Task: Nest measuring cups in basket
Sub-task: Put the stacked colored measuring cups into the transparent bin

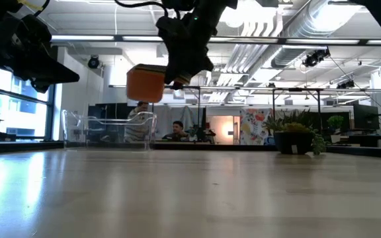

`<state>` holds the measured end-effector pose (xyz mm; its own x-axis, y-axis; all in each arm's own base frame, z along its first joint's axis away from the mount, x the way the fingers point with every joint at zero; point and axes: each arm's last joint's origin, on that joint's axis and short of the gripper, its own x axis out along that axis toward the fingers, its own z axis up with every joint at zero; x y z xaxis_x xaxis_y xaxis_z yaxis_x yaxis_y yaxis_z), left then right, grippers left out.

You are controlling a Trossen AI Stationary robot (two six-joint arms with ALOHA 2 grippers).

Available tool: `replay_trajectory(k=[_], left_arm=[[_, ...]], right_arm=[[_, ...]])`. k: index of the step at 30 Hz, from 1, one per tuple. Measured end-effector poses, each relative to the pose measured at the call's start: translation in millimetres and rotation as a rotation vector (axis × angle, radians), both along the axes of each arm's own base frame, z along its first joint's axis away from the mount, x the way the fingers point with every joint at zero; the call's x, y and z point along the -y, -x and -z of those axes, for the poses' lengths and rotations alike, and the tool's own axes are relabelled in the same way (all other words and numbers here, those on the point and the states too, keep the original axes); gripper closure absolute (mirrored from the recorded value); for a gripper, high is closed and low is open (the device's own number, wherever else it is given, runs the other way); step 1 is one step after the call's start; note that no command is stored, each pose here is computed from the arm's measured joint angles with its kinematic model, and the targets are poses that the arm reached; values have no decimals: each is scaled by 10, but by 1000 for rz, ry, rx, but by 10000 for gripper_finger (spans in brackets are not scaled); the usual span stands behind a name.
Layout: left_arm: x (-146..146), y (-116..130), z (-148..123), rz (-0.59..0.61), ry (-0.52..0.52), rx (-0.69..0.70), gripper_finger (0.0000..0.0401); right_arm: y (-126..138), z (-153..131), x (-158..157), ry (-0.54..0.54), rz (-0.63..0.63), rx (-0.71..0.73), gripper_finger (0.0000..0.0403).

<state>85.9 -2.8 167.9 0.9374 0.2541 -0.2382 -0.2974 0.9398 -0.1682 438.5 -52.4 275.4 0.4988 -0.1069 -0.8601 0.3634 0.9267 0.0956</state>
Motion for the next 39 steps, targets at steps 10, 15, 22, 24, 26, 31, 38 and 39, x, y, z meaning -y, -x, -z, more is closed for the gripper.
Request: replay_trajectory(k=[10, 15, 22, 24, 26, 31, 38, 39], left_arm=[[0, 0, 0, 0, 0, 0, 384], [0, 0, 0, 1, 0, 0, 384], [0, 0, 0, 0, 0, 0, 384], [0, 0, 0, 0, 0, 0, 384], [0, 0, 0, 0, 0, 0, 384], [0, 0, 0, 0, 0, 0, 384], [0, 0, 0, 0, 0, 0, 384], [0, 0, 0, 0, 0, 0, 384]], right_arm=[[-230, 320, -221, -5, -54, -12, 274], [-329, 550, -293, -7, -72, -36, 274], [-420, 771, -324, -60, -89, -43, 274], [-442, 802, -342, -65, -89, -35, 274], [-448, 864, -342, -74, -82, -53, 274], [-467, 1031, -349, -115, -61, -94, 275], [-471, 1036, -352, -136, -45, -91, 271], [-470, 1037, -352, -136, -45, -92, 269]])
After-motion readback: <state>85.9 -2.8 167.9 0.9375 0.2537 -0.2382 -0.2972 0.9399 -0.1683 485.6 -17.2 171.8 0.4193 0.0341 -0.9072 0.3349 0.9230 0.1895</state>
